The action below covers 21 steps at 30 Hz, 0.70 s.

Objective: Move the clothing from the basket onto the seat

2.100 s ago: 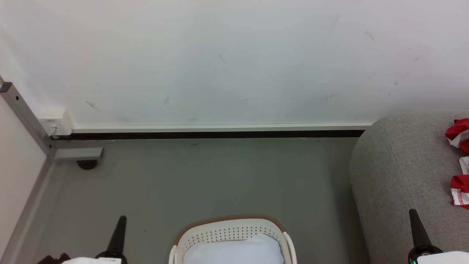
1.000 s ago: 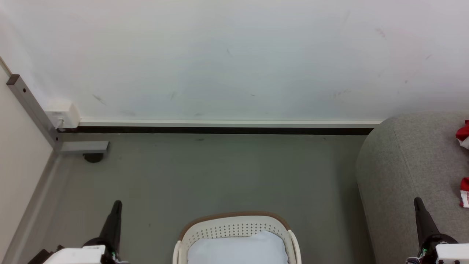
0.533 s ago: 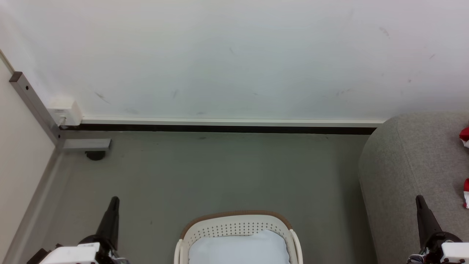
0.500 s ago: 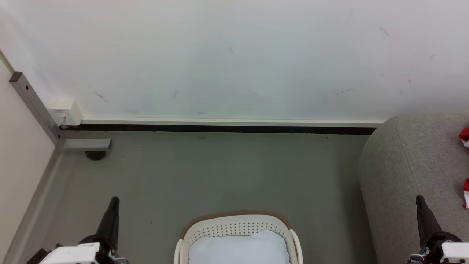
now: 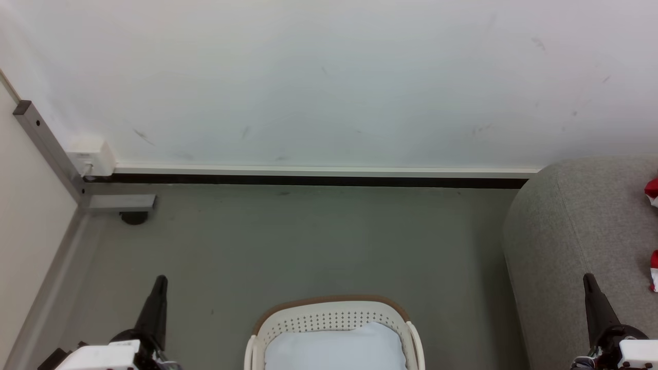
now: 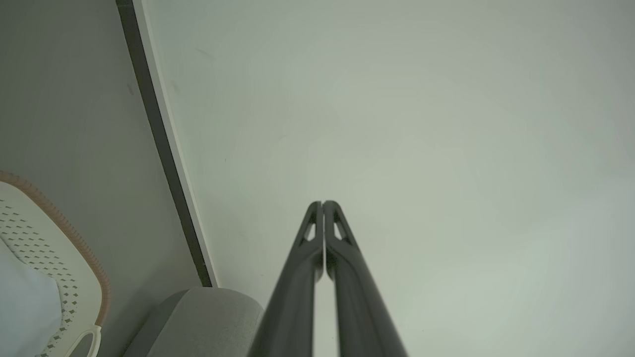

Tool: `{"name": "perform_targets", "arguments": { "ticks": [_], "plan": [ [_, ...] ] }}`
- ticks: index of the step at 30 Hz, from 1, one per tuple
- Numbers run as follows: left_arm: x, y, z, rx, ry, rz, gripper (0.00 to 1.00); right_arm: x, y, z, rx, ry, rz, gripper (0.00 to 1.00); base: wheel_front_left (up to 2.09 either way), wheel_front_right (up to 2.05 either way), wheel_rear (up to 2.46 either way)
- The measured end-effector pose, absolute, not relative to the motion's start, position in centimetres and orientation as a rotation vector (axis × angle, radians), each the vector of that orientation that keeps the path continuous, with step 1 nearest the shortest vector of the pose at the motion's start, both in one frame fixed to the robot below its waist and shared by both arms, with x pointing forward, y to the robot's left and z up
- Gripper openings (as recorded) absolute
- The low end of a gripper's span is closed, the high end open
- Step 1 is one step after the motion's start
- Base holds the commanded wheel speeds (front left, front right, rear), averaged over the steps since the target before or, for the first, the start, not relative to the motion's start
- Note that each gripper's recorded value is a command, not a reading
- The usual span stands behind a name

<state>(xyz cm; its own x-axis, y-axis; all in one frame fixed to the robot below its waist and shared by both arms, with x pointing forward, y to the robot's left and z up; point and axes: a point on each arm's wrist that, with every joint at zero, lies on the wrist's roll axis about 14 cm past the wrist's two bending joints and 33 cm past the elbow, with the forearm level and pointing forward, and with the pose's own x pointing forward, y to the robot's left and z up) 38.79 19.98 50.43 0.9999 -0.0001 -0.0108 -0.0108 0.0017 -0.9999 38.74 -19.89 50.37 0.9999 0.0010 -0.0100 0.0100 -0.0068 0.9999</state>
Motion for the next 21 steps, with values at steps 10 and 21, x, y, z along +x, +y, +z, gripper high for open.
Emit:
{"name": "perform_targets", "arguments": {
  "ticks": [10,21],
  "plan": [
    [38.80,19.98,50.43,-1.569,0.009,0.008,0.00,38.75,-19.89,50.38,1.577,0.009,-0.007,0.00,0.00,0.00,0.00],
    [38.80,19.98,50.43,-1.569,0.009,0.008,0.00,38.75,-19.89,50.39,1.577,0.008,-0.007,0.00,0.00,0.00,0.00]
  ]
}}
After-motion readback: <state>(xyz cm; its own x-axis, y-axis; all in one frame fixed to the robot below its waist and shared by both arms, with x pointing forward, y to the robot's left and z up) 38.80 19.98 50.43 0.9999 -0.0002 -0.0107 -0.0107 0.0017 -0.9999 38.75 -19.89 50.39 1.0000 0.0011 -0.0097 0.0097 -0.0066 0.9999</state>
